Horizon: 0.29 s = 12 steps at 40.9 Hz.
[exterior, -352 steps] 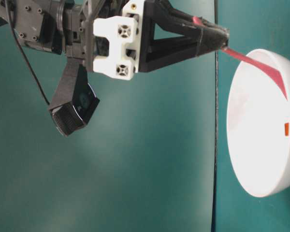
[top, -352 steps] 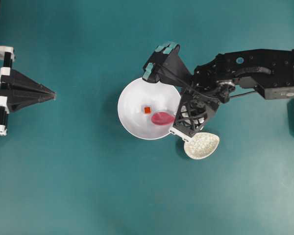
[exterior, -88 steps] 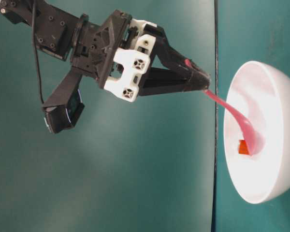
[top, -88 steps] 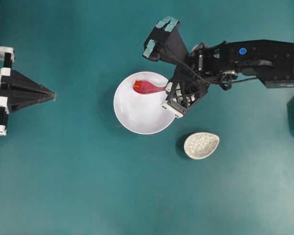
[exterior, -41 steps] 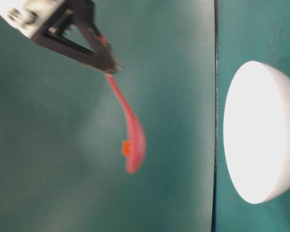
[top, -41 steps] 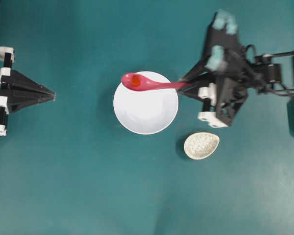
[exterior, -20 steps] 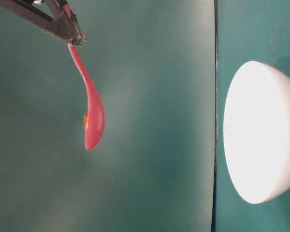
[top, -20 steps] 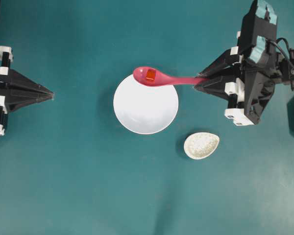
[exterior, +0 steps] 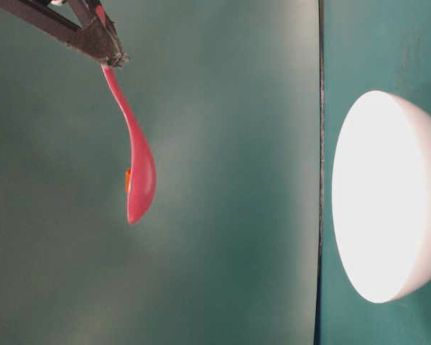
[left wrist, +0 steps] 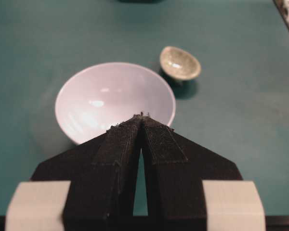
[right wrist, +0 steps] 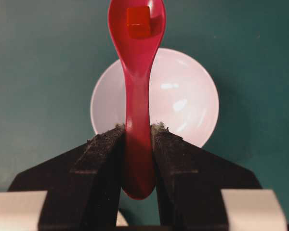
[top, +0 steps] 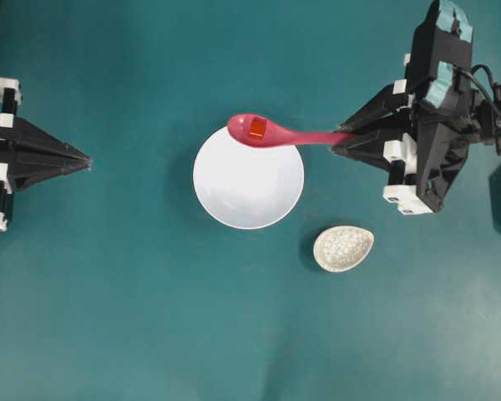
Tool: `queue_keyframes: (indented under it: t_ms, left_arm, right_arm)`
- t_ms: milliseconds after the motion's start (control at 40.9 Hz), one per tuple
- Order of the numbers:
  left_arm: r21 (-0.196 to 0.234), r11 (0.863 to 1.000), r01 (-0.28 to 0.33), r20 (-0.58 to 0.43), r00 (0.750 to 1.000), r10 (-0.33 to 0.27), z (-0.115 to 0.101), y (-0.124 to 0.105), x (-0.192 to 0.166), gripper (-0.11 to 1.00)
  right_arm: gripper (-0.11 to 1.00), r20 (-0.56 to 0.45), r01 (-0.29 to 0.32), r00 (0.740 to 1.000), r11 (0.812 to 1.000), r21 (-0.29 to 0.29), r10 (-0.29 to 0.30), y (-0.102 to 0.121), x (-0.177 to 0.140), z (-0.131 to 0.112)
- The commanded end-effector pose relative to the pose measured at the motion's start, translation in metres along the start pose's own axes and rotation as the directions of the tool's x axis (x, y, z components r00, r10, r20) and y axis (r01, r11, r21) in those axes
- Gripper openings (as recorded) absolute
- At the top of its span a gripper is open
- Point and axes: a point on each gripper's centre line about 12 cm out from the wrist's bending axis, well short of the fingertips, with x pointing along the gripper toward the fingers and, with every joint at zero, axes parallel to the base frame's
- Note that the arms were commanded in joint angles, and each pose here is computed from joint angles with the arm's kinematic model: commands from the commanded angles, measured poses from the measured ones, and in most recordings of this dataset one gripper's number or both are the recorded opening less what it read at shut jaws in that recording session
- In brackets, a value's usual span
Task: Grip the spoon and scoop the red block from the bowl with right arm.
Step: 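Raise the spoon carrying the red cube up out of the bowl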
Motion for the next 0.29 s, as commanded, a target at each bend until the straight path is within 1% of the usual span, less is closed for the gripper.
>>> queue_keyframes:
  t_ms: [0, 269]
  left_arm:
    - [0.004, 1.000, 0.000, 0.038, 0.999, 0.000, 0.0147, -0.0001, -0.0001, 0.00]
    - [0.006, 1.000, -0.001, 0.037, 0.999, 0.001, 0.0152, -0.0001, -0.0013, 0.00]
  right_arm:
    - [0.25, 0.028, -0.009, 1.000, 1.000, 0.000, 0.009, 0.0021, -0.0064, 0.0069]
    - [0.25, 0.021, -0.012, 1.000, 1.000, 0.002, 0.012, 0.0033, -0.0041, 0.0060]
